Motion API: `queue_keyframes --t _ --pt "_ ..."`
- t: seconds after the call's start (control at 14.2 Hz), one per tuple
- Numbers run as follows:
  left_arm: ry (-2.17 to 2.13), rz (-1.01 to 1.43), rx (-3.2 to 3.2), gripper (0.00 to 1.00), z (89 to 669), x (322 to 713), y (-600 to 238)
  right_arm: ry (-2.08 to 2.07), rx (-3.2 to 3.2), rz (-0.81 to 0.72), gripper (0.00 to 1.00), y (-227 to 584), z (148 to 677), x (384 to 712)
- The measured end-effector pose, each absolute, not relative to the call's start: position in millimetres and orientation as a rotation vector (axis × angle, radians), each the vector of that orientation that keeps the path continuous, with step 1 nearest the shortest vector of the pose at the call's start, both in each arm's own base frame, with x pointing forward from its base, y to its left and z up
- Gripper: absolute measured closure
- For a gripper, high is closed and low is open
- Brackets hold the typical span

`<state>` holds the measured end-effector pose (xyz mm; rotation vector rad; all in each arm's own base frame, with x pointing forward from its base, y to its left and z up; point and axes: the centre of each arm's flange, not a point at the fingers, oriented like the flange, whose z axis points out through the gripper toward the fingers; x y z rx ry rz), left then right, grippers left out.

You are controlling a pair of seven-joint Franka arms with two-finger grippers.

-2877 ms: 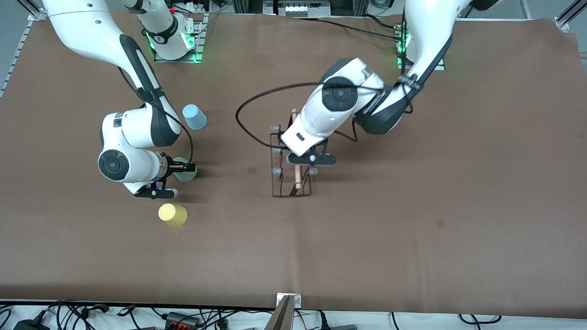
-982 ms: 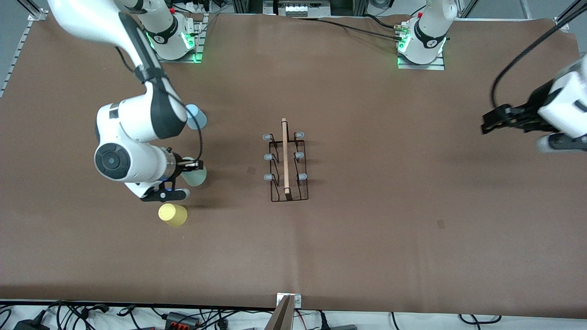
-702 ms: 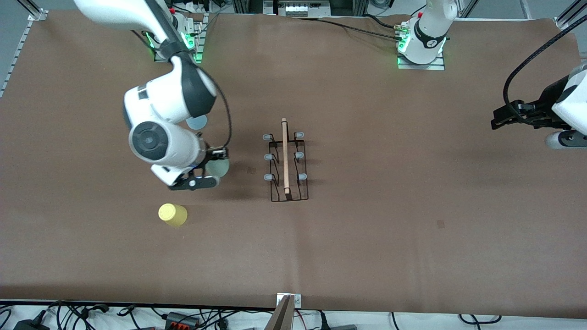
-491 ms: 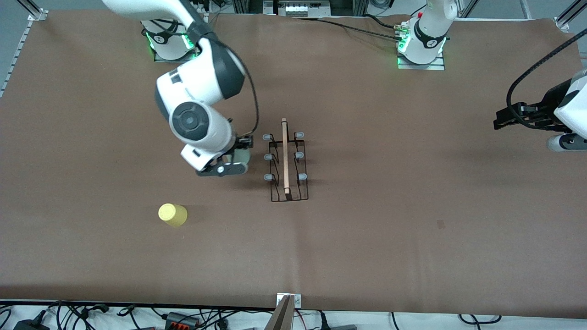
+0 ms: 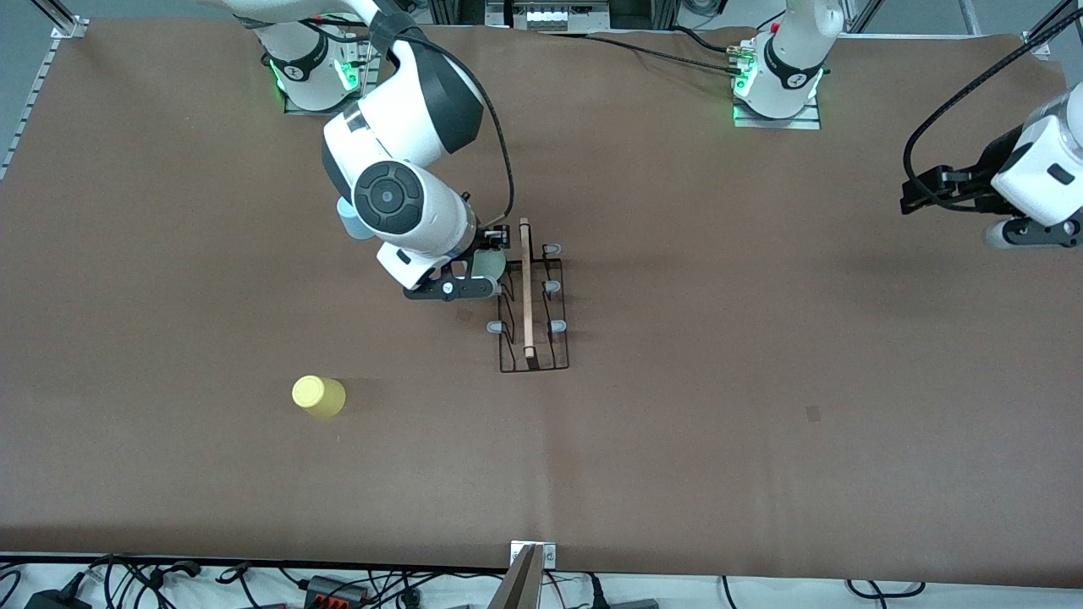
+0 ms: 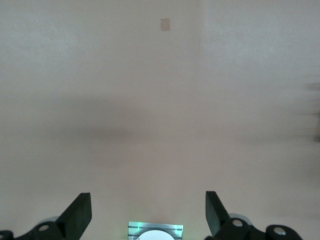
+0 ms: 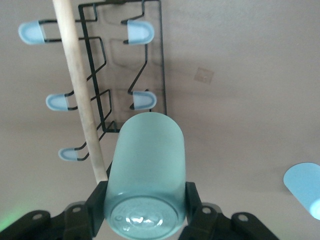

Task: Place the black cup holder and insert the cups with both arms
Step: 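Move the teal cup onto a holder peg with the right gripper, then open the right gripper and draw back from the holder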

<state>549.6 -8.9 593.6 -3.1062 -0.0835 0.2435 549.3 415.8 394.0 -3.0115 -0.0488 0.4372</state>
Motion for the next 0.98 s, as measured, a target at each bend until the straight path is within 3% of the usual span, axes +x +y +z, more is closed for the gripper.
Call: queue_keyframes --t 0.98 --pt "-0.083 0.160 -3.114 0.00 596 555 -7 -0.063 -3.046 0.575 0.34 426 336 539"
